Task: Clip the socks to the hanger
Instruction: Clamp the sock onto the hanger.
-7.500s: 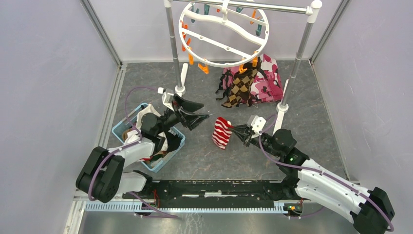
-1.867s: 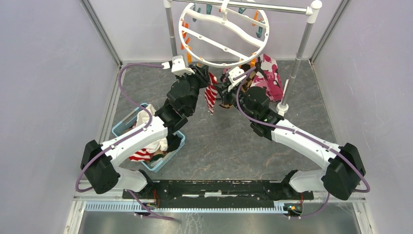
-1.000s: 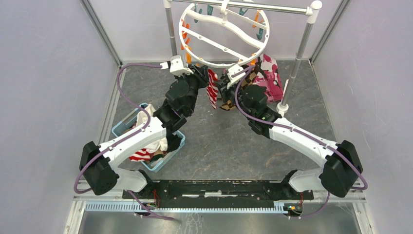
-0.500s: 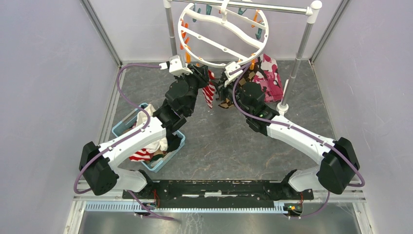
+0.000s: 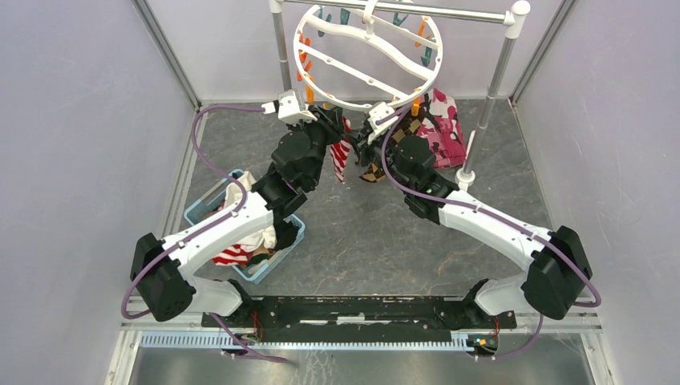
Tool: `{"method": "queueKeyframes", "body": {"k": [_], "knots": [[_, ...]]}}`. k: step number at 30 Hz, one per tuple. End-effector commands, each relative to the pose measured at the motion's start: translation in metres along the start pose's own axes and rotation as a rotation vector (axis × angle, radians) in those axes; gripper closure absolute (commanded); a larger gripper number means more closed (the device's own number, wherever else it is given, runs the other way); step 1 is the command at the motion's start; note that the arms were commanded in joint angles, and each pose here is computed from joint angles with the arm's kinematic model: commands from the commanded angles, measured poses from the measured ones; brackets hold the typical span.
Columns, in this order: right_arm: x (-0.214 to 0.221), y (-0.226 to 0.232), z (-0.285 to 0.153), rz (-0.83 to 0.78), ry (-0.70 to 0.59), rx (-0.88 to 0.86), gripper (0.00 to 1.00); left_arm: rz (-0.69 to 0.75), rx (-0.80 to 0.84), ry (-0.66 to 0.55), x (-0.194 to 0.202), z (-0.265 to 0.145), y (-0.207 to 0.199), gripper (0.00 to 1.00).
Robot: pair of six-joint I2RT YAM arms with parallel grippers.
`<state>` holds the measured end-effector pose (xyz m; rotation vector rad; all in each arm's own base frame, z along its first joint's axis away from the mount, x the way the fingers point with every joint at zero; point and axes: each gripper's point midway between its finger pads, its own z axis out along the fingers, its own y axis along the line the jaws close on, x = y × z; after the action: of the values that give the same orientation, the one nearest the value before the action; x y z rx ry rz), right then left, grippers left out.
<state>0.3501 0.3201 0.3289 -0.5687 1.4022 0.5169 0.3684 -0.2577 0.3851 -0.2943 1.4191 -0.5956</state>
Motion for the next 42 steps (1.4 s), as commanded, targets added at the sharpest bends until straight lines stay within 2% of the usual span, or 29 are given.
{"method": "queueKeyframes", "body": {"k": [1, 15, 29, 42], "knots": [[-0.046, -0.001, 0.003, 0.011, -0.128, 0.007, 1.0, -0.063, 0.016, -0.028, -0.018, 0.0, -0.013, 0.98], [-0.057, 0.002, 0.001, -0.003, -0.166, -0.01, 1.0, -0.057, 0.009, -0.019, -0.014, 0.002, -0.012, 0.98], [-0.036, 0.01, 0.005, -0.017, -0.106, -0.04, 1.0, -0.07, 0.021, -0.025, -0.021, -0.001, -0.015, 0.98], [-0.065, 0.009, 0.001, -0.045, -0.183, -0.041, 1.0, -0.067, 0.017, -0.008, -0.013, 0.0, -0.013, 0.98]]}}
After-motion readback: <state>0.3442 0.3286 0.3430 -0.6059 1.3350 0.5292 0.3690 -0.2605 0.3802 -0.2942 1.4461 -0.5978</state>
